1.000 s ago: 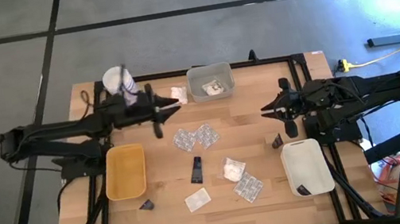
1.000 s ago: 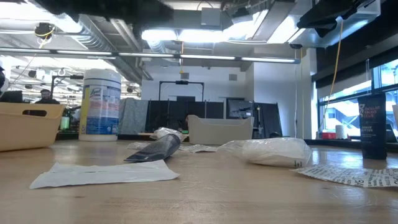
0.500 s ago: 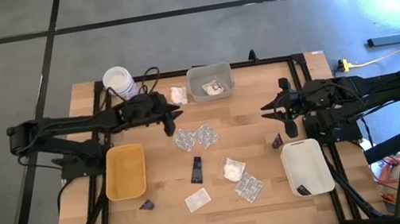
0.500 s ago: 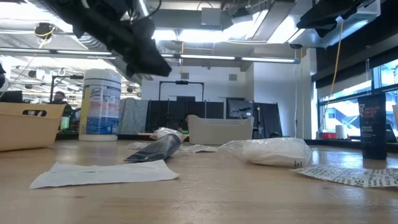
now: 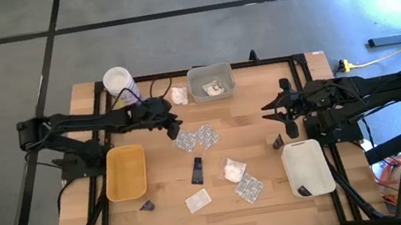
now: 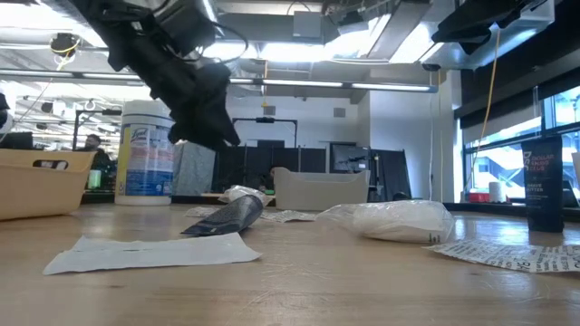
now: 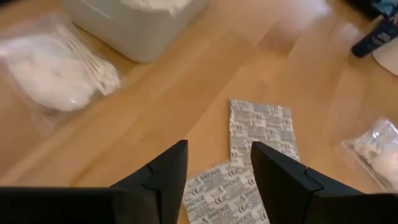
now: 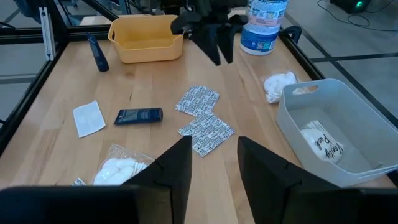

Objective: Pick & Place Travel size toiletries
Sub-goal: Put the white bandage pack into the yellow bin

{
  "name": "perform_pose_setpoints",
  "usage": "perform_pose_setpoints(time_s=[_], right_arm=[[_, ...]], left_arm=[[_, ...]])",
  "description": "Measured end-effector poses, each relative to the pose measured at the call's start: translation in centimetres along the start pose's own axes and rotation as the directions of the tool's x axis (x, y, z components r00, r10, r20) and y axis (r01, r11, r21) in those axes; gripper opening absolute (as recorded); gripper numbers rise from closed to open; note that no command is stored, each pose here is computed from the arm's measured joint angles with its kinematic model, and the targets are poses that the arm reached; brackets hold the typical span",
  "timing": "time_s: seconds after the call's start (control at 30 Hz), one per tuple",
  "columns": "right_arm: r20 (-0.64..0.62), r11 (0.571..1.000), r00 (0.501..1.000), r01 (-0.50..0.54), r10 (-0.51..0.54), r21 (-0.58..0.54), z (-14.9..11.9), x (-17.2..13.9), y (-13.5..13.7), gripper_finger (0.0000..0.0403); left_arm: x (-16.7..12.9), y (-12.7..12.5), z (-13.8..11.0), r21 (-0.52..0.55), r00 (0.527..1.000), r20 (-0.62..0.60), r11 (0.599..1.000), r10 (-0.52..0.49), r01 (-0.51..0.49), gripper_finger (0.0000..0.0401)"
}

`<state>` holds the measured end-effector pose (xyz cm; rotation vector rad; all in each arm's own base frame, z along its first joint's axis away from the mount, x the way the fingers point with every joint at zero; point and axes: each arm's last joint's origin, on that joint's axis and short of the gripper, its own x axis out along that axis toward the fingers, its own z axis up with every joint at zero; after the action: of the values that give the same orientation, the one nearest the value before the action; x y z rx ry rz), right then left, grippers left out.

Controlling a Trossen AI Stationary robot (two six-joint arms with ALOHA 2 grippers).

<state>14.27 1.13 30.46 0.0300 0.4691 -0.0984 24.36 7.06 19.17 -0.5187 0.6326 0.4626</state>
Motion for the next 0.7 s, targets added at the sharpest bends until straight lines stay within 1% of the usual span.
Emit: perform_pose_setpoints(time_s=[0.27, 0.4, 0.53, 0.7], right_arm=[[0.0, 1.0, 1.0, 0.0, 0.0, 0.0, 0.0, 0.0, 0.0, 0.0139], [0.0, 1.0, 1.0, 0.0, 0.0, 0.0, 0.0, 0.0, 0.0, 0.0133], [0.0, 1.0, 1.0, 0.0, 0.0, 0.0, 0.0, 0.0, 0.0, 0.0124], [0.0, 1.0, 1.0, 0.0, 0.0, 0.0, 0.0, 0.0, 0.0, 0.0112]], left_arm=[[1.3, -0.1, -1.0, -0.017, 0.997, -0.072, 1.0, 0.005, -0.006, 0.0177], [2.2, -0.2, -1.7, -0.02, 0.993, -0.114, 1.0, 0.013, -0.015, 0.0172], [2.9, -0.3, -2.3, -0.029, 0.985, -0.171, 1.0, -0.016, 0.011, 0.0167], [3.6, -0.1, -2.8, -0.028, 0.978, -0.207, 1.0, -0.005, -0.001, 0.0173]])
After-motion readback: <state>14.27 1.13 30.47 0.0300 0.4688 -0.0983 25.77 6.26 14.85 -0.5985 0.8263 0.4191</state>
